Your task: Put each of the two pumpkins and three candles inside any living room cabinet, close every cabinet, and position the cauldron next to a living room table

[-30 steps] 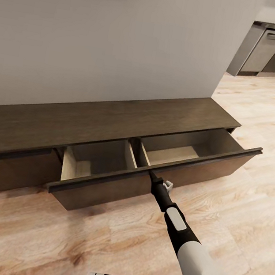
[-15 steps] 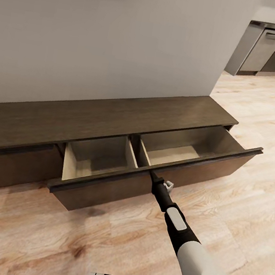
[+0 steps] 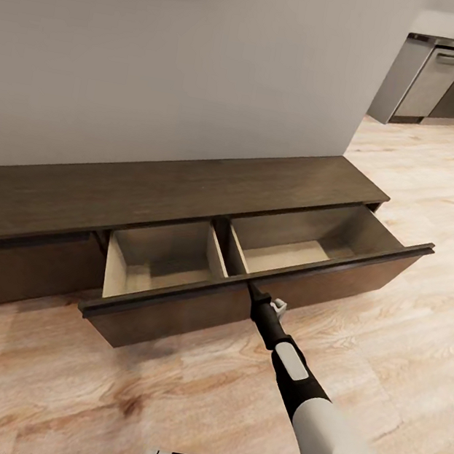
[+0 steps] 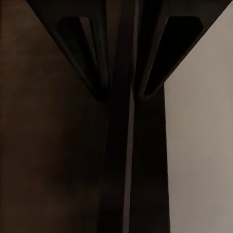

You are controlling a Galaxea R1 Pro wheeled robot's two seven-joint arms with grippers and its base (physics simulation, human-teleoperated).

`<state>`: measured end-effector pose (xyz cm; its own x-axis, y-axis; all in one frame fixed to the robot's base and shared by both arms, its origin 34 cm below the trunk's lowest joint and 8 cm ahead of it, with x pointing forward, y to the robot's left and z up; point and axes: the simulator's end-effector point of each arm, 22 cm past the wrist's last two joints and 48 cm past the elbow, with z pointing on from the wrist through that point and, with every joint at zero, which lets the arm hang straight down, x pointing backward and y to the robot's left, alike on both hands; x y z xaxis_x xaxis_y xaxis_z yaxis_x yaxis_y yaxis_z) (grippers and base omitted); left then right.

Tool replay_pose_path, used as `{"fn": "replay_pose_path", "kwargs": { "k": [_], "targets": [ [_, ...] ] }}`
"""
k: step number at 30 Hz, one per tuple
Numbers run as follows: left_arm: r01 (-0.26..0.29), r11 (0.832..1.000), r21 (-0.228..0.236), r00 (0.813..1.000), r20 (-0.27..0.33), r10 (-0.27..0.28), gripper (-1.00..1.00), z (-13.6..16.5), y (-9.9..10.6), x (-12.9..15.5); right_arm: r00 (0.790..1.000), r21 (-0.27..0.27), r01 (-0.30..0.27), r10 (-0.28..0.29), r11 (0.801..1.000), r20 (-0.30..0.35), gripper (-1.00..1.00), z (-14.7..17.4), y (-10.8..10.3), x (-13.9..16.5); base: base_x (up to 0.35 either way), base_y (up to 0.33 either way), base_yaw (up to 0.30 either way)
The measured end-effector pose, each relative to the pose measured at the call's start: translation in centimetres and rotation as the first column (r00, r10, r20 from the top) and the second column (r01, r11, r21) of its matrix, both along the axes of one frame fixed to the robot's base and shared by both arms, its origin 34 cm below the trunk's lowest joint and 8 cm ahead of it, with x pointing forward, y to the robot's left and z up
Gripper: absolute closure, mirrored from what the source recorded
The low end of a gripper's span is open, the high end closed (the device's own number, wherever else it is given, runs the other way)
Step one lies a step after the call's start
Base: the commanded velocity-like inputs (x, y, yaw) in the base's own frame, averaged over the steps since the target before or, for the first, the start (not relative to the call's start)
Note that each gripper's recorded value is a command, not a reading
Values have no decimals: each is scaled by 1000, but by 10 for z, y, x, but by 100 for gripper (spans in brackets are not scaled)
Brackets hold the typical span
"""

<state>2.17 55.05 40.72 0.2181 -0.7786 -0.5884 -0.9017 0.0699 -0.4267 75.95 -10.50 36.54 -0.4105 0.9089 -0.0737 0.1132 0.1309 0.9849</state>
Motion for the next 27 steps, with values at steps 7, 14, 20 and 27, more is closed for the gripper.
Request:
{"fn": "replay_pose_path", "kwargs": {
  "k": [7, 14, 20, 27],
  "targets": [
    [0, 1000, 0, 1000, 0, 0, -100, 0, 0, 0, 1000, 11, 17, -17, 1000, -5, 100, 0, -2, 1, -109, -16, 0],
    [0, 1000, 0, 1000, 0, 0, -100, 0, 0, 0, 997, -13, -71, 71, 997, 14, -100, 3, 24, -6, -62, -10, 0],
    [0, 1000, 0, 1000, 0, 0, -100, 0, 0, 0, 997, -12, -79, 79, 997, 14, -100, 4, 28, -7, -5, -1, 0],
    [0, 1000, 0, 1000, 0, 0, -100, 0, 0, 0, 997, -12, -79, 79, 997, 14, -100, 4, 28, -7, 0, 0, 0]
  ]
}}
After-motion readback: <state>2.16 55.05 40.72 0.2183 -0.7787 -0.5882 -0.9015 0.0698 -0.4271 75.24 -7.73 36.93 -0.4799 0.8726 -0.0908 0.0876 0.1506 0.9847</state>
